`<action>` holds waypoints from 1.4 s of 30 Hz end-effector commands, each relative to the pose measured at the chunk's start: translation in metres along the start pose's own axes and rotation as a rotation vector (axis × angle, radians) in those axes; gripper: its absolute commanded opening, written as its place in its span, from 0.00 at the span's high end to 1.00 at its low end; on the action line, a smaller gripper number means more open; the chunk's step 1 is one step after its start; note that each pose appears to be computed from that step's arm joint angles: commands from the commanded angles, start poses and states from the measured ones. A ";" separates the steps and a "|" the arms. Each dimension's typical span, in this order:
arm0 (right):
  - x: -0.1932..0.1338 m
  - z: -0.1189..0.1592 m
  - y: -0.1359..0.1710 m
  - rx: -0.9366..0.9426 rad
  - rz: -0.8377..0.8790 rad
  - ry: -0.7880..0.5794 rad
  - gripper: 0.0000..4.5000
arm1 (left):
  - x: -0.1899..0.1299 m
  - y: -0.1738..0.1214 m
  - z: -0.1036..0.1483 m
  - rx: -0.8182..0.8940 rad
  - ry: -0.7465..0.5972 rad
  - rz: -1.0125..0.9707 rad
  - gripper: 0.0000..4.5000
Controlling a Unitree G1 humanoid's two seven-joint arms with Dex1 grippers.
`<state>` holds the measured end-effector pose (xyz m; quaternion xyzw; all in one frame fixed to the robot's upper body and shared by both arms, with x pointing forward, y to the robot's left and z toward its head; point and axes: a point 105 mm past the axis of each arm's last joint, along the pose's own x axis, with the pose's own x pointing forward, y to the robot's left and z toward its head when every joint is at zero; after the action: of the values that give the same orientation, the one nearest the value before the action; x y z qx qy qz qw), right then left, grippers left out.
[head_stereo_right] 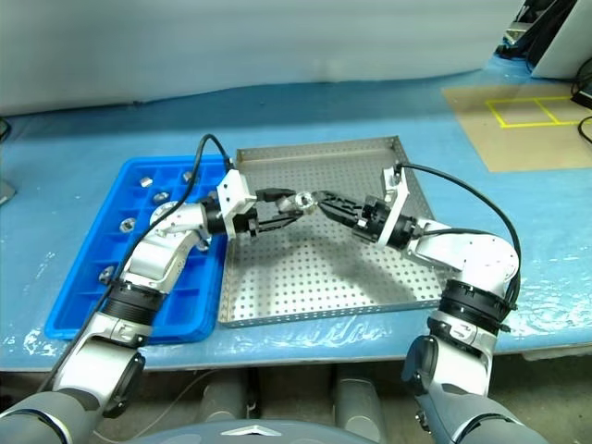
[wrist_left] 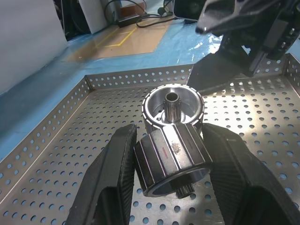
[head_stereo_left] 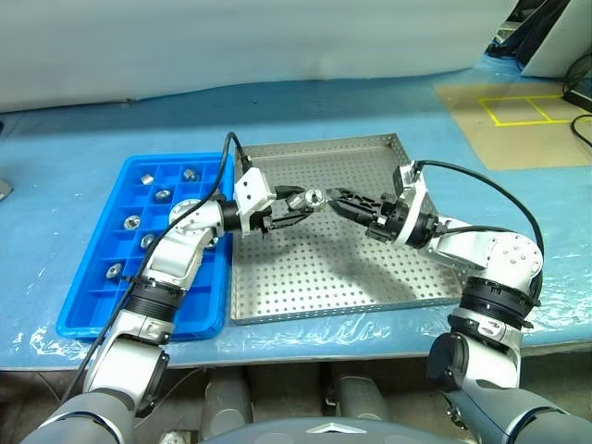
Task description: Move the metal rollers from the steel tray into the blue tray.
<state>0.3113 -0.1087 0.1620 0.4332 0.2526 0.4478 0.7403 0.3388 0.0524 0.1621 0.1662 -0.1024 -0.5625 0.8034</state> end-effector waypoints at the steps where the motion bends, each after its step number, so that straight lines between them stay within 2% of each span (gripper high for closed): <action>1: -0.004 0.001 -0.003 -0.020 -0.029 -0.015 0.48 | 0.000 0.002 0.014 0.044 -0.038 -0.005 0.58; 10: -0.001 0.010 -0.008 -0.046 -0.057 -0.056 0.48 | -0.002 -0.001 0.007 0.038 -0.021 -0.013 0.58; 17: 0.016 -0.002 -0.008 -0.035 -0.035 -0.036 0.48 | 0.000 -0.001 0.009 0.040 -0.023 -0.016 0.58; 26: 0.023 -0.002 -0.005 -0.067 -0.031 -0.034 0.48 | 0.002 -0.001 0.009 0.037 -0.023 -0.022 0.58; 31: 0.025 0.000 -0.008 -0.087 -0.049 -0.050 0.74 | 0.001 0.000 0.005 0.035 -0.017 -0.019 0.58; 39: 0.027 0.000 -0.011 -0.104 -0.068 -0.055 0.74 | 0.000 -0.001 0.002 0.035 -0.012 -0.022 0.58; 42: 0.025 0.004 -0.002 -0.107 -0.025 -0.069 0.74 | 0.000 -0.001 0.001 0.036 -0.010 -0.023 0.58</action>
<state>0.3280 -0.0856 0.1422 0.4081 0.2455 0.4176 0.7738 0.3396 0.0535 0.1498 0.1696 -0.0859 -0.5689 0.8001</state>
